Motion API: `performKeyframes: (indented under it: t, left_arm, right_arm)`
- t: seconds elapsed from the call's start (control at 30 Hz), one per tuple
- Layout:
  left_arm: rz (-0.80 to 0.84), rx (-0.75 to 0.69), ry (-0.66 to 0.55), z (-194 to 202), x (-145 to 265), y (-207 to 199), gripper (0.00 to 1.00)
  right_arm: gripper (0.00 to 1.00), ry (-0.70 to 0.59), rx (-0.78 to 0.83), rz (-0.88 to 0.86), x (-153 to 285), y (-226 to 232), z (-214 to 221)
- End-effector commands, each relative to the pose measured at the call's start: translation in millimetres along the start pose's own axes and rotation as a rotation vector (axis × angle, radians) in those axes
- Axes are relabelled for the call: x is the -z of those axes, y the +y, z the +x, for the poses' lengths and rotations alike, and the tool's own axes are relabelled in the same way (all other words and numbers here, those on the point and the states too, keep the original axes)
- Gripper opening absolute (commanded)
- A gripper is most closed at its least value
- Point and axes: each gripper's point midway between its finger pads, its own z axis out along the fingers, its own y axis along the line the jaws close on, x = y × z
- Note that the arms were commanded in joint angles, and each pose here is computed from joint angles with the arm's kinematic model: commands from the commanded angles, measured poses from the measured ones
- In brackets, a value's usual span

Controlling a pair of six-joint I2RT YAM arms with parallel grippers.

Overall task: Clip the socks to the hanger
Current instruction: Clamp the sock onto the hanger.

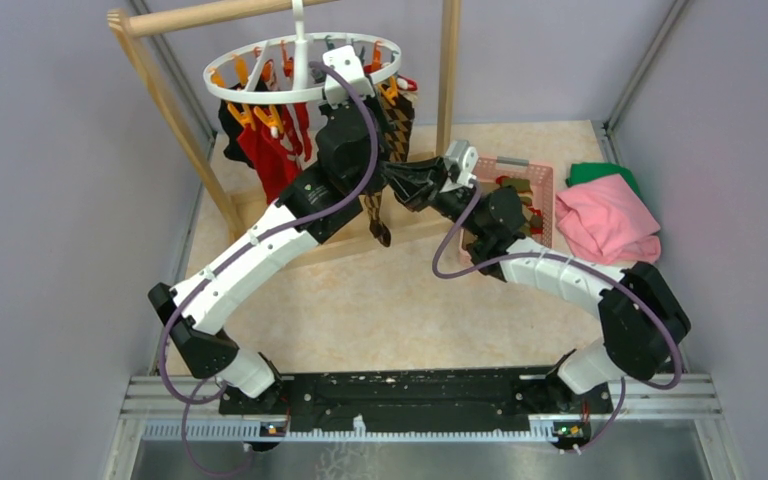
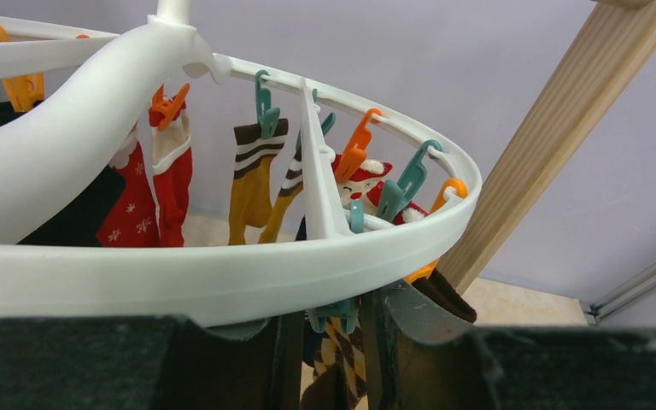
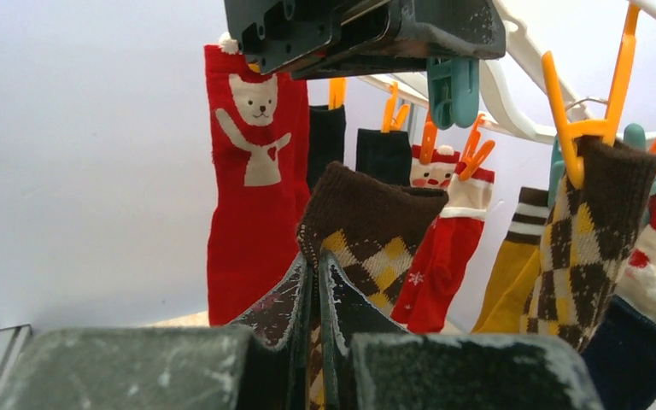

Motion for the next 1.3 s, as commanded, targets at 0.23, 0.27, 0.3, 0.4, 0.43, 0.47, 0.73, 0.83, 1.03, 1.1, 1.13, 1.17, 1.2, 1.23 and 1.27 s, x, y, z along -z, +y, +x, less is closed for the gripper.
performKeyframes:
  t: [0.23,0.27,0.3,0.4,0.43,0.47,0.73,0.83,1.03,1.1,1.13,1.17,1.2,1.23,1.27]
  left_arm:
    - [0.03,0.064,-0.014,-21,6,4,0.13]
    - [0.03,0.064,-0.013,-20,6,4,0.13]
    - [0.03,0.065,-0.012,-20,6,4,0.13]
    - [0.032,0.067,-0.009,-19,7,4,0.13]
    - [0.032,0.067,-0.008,-19,7,4,0.13]
    - [0.032,0.068,-0.007,-19,7,4,0.13]
    - [0.033,0.068,-0.003,-17,7,4,0.12]
    - [0.034,0.069,-0.003,-18,7,3,0.12]
    - [0.038,0.07,-0.001,-17,7,2,0.12]
    - [0.041,0.072,-0.001,-18,7,2,0.12]
    - [0.041,0.072,0.0,-17,7,2,0.12]
    - [0.042,0.072,0.001,-17,7,1,0.12]
    - [0.043,0.073,0.001,-17,7,1,0.12]
    - [0.043,0.071,0.003,-16,6,1,0.12]
    - [0.043,0.071,0.004,-15,6,1,0.12]
  right_arm:
    - [0.0,-0.034,0.122,-0.014,-26,-16,-25]
    - [0.0,-0.033,0.127,-0.012,-27,-17,-25]
    - [0.0,-0.031,0.131,-0.012,-28,-18,-25]
    - [0.0,-0.026,0.141,-0.005,-30,-21,-25]
    - [0.0,-0.022,0.141,-0.004,-30,-22,-24]
    - [0.0,-0.018,0.139,-0.004,-31,-22,-23]
    - [0.0,-0.02,0.181,-0.005,-36,-28,-27]
    - [0.0,-0.021,0.187,0.001,-36,-31,-29]
    - [0.0,-0.033,0.2,0.002,-36,-32,-35]
    - [0.0,-0.038,0.205,0.001,-37,-32,-38]
    - [0.0,-0.038,0.207,0.002,-38,-32,-38]
    - [0.0,-0.038,0.212,0.002,-38,-33,-39]
    - [0.0,-0.04,0.216,0.001,-39,-33,-41]
    - [0.0,-0.041,0.218,0.002,-39,-33,-41]
    - [0.0,-0.043,0.222,0.003,-39,-33,-42]
